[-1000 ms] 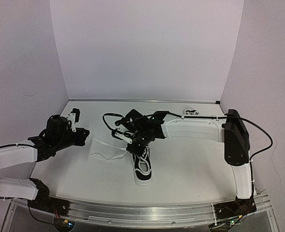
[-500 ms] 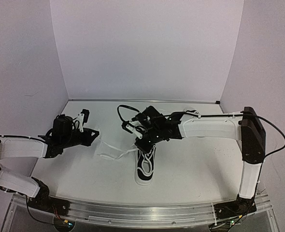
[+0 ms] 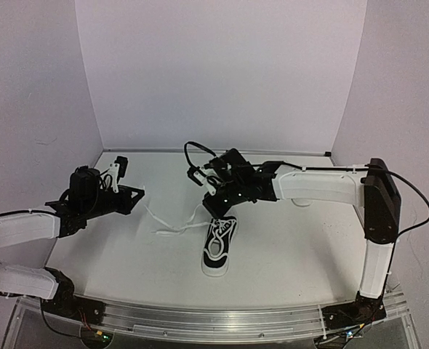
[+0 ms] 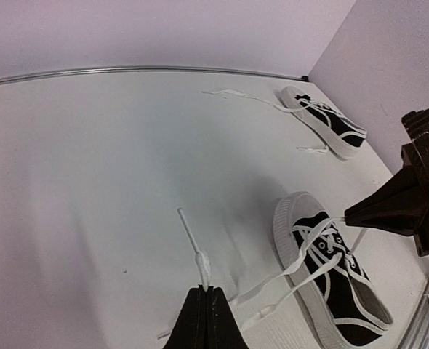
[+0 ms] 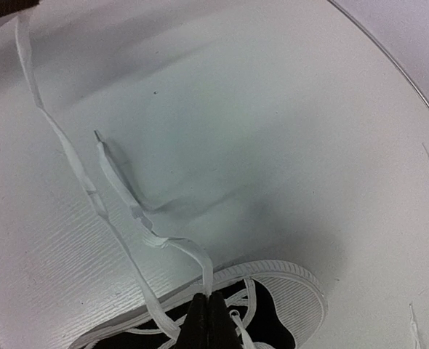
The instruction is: Tie the shoes
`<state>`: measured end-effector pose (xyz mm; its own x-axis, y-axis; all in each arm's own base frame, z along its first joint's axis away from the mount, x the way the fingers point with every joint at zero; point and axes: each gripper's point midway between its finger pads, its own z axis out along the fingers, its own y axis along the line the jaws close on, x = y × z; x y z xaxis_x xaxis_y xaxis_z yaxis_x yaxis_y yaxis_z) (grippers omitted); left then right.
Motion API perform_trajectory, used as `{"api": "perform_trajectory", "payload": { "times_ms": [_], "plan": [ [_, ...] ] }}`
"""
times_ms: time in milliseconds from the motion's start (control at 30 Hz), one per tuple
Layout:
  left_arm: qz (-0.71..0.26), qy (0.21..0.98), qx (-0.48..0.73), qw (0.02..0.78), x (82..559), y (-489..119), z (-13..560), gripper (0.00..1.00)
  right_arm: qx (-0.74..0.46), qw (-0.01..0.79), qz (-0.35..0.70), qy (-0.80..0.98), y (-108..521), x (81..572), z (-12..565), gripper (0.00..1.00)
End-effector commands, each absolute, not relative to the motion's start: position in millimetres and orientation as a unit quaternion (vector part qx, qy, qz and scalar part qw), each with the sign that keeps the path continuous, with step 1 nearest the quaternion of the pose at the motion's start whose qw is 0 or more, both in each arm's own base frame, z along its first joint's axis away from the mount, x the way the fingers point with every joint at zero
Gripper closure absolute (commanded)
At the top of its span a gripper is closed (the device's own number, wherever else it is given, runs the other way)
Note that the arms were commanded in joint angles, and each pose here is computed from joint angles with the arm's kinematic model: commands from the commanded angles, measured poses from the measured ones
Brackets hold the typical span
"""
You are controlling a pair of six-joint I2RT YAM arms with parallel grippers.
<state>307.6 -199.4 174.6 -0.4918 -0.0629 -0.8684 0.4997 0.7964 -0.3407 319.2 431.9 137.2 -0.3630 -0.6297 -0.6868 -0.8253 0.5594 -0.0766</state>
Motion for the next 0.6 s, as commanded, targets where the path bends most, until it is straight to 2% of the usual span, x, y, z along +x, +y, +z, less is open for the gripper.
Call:
{"api": "perform_trajectory", "payload": {
  "times_ms": [0,133,300,567],
  "plan": [
    [-0.217,0.841,0.112,0.483,316,-177,179,1.0,-0.432,0.366,0.168,0.807,437,326,155,1.0],
    [-0.249,0.824,0.158,0.484,315,-195,185,1.0,-0.453,0.358,0.181,0.796,436,316,154,1.0],
    [-0.261,0.808,0.202,0.487,338,-220,182,1.0,-0.458,0.366,0.196,0.786,431,306,161,1.0],
    [-0.401,0.731,0.311,0.456,360,-298,169,1.0,-0.456,0.39,0.201,0.774,420,299,176,1.0]
  ]
}}
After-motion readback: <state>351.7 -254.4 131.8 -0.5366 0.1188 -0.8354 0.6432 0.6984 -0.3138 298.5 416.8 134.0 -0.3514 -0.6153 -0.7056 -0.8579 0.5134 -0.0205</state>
